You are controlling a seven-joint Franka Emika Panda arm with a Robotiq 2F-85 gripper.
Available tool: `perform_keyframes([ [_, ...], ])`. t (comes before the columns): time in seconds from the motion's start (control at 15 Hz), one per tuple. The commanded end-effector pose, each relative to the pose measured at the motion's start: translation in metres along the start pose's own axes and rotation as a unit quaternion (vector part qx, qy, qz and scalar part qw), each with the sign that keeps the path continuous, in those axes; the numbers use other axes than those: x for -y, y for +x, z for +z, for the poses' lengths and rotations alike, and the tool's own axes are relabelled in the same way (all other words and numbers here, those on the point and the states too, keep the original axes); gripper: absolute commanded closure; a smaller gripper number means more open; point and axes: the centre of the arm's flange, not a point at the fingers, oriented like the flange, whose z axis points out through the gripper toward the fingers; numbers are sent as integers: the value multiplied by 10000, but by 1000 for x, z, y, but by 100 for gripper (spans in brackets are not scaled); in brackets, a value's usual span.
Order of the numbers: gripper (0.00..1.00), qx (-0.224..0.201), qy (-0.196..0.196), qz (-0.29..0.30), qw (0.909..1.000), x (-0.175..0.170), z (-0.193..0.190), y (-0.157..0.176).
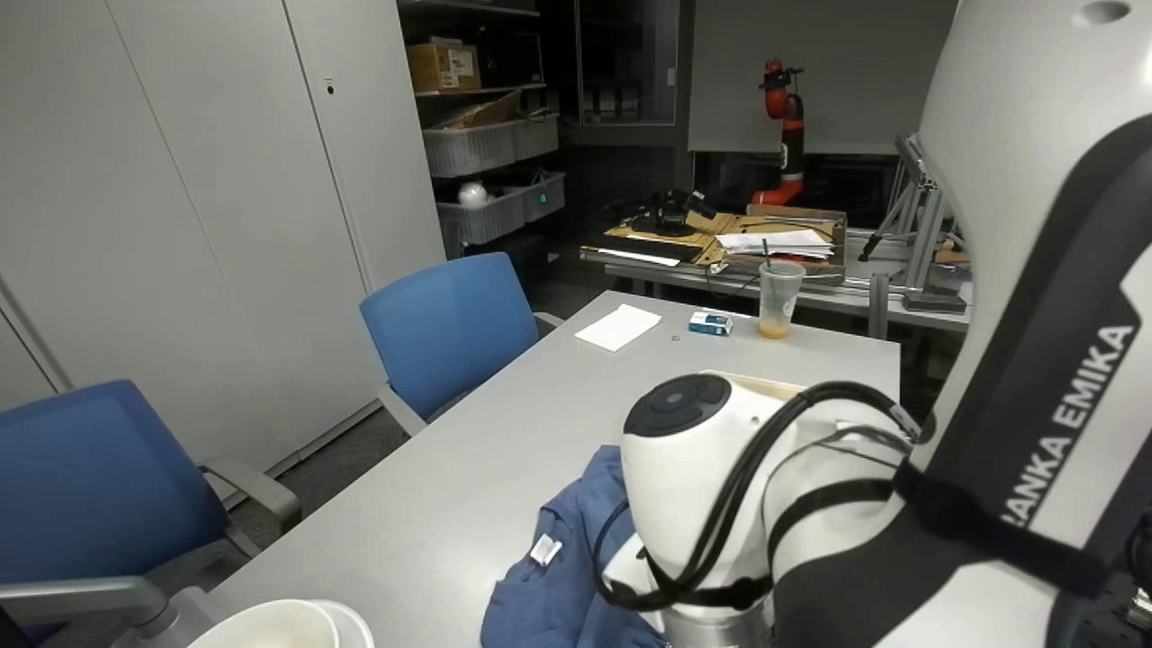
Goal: Fold the blue cloth in half
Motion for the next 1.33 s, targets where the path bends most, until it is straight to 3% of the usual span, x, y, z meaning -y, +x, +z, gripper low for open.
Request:
perform_keyframes([
  [0.0,0,-8,-17,-403,9992,8,39,37],
  [0.4,0,-32,-120,-1005,9949,33,52,78],
  [0.73,0,-95,-283,-1255,9916,43,49,91],
  [1.27,0,49,-288,-1382,9900,79,11,102],
])
